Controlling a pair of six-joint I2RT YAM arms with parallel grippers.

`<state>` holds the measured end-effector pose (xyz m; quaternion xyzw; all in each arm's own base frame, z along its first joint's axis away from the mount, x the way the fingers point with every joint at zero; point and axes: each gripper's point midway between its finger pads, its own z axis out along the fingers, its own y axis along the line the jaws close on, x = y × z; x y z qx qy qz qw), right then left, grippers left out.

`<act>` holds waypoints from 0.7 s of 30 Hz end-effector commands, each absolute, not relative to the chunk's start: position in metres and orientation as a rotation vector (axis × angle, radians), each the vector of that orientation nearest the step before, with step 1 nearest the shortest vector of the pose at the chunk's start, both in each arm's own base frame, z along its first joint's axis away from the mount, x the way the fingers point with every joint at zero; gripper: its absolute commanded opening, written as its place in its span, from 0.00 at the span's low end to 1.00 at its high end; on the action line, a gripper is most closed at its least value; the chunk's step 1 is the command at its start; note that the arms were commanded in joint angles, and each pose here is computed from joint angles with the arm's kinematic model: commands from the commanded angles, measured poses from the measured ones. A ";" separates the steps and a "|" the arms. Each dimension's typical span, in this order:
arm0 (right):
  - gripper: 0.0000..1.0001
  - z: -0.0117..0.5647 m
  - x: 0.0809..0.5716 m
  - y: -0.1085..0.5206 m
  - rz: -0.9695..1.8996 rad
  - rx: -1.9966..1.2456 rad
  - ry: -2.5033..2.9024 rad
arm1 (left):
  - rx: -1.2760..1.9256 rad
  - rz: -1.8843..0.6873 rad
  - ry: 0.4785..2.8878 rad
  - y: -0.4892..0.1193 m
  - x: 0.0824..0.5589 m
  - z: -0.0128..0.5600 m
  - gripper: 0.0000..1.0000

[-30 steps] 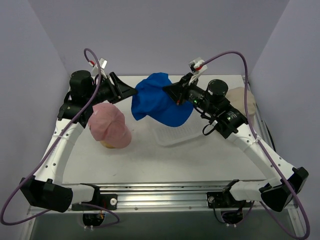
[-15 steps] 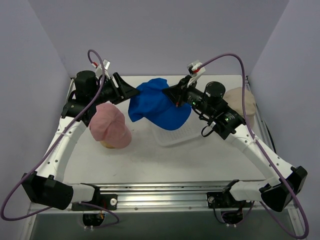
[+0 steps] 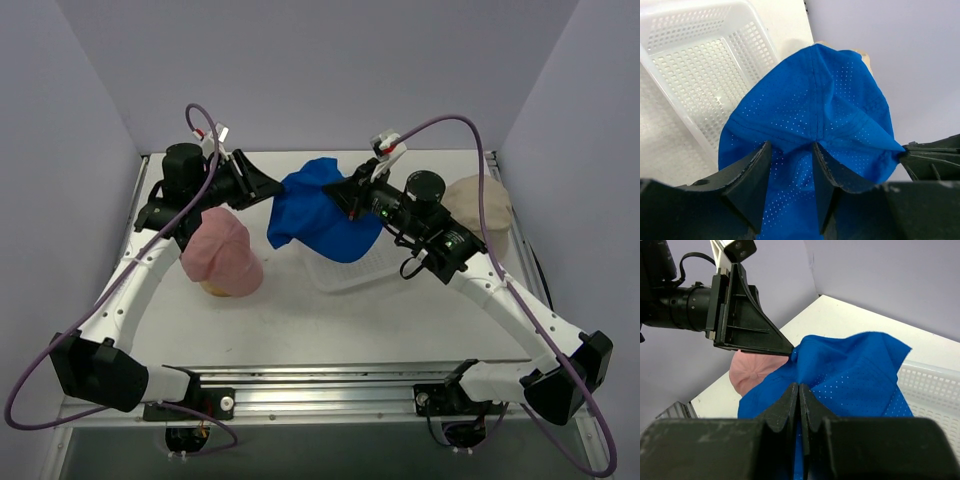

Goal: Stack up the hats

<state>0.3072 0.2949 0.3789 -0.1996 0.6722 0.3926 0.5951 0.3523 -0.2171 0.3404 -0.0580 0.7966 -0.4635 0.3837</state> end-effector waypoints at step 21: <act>0.00 0.414 0.297 0.292 0.936 -0.436 1.432 | -0.179 -1.182 2.022 -0.216 0.348 0.338 0.59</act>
